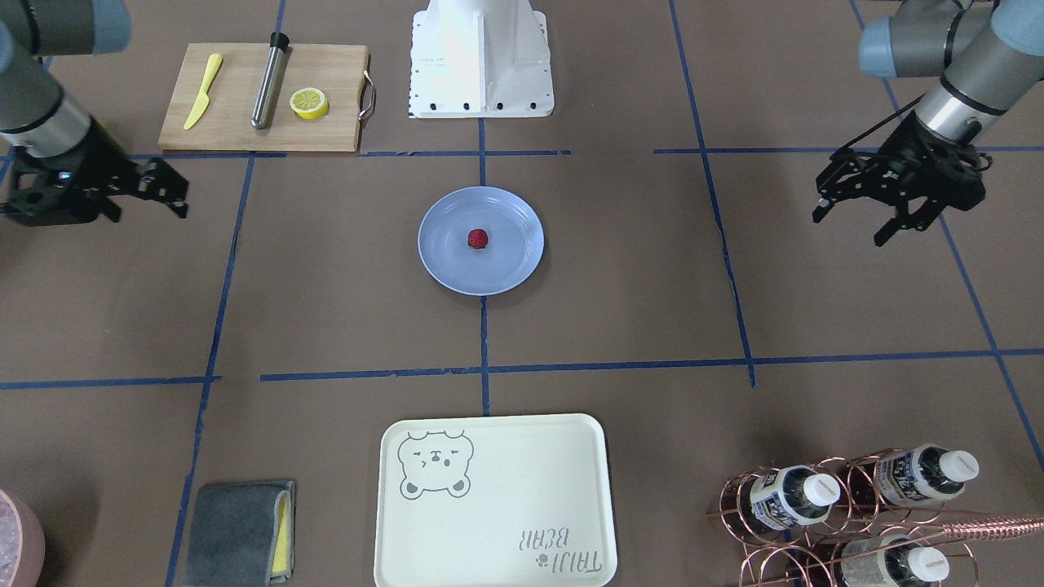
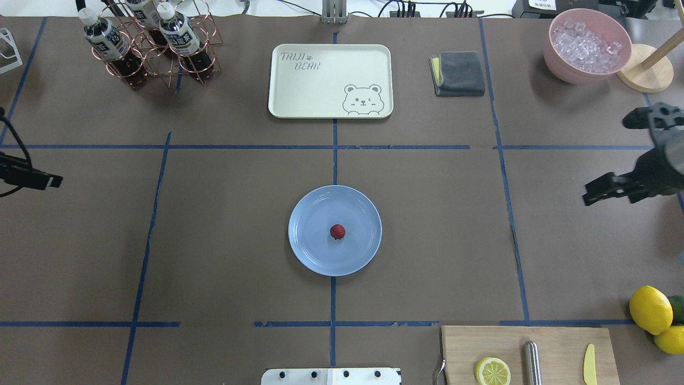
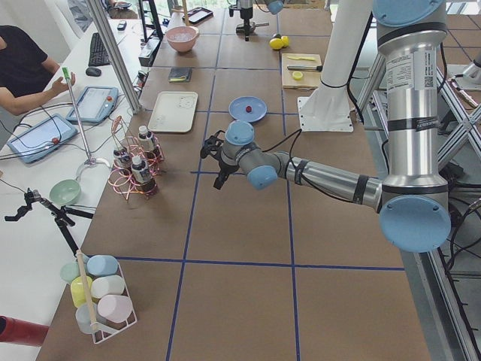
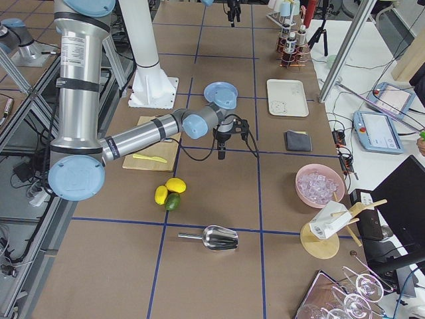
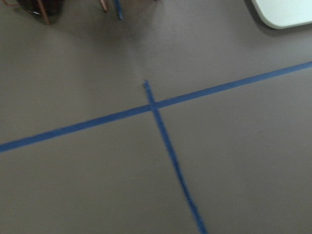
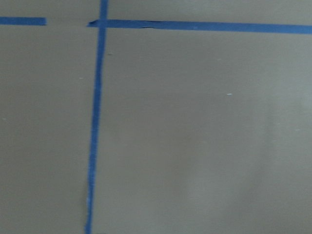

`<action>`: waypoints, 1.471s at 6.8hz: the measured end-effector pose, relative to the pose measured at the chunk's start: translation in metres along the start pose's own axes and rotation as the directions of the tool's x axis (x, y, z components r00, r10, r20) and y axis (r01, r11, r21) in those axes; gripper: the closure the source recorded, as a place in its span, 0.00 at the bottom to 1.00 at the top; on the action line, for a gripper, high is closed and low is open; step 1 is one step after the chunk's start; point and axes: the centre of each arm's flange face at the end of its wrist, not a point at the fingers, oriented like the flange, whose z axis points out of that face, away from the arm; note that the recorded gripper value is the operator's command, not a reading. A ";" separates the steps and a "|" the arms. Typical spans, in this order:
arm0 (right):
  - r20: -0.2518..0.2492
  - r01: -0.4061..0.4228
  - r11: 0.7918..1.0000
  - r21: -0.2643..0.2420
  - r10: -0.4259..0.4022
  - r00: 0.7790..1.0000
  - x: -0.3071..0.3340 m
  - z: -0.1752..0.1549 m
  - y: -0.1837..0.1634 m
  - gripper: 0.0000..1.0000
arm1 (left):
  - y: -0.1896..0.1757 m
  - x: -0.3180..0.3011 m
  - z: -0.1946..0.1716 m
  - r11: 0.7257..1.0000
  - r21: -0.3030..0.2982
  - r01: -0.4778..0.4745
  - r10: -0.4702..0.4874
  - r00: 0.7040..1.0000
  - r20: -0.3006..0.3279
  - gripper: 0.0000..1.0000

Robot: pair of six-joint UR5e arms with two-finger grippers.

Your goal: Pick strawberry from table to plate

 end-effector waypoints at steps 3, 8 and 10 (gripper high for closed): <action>0.011 0.052 0.998 0.026 -0.053 0.999 0.144 -0.040 0.022 0.00 | -0.008 -0.104 -0.073 0.993 -0.119 0.004 0.008 0.995 0.099 0.01; 0.032 0.081 0.997 0.006 -0.081 0.996 0.210 -0.056 0.064 0.00 | 0.020 -0.182 -0.107 0.922 -0.284 0.264 -0.244 0.964 0.107 0.00; 0.055 0.026 1.000 0.005 -0.026 0.998 0.208 -0.056 0.062 0.00 | 0.029 -0.190 -0.101 0.912 -0.296 0.285 -0.266 0.958 0.106 0.00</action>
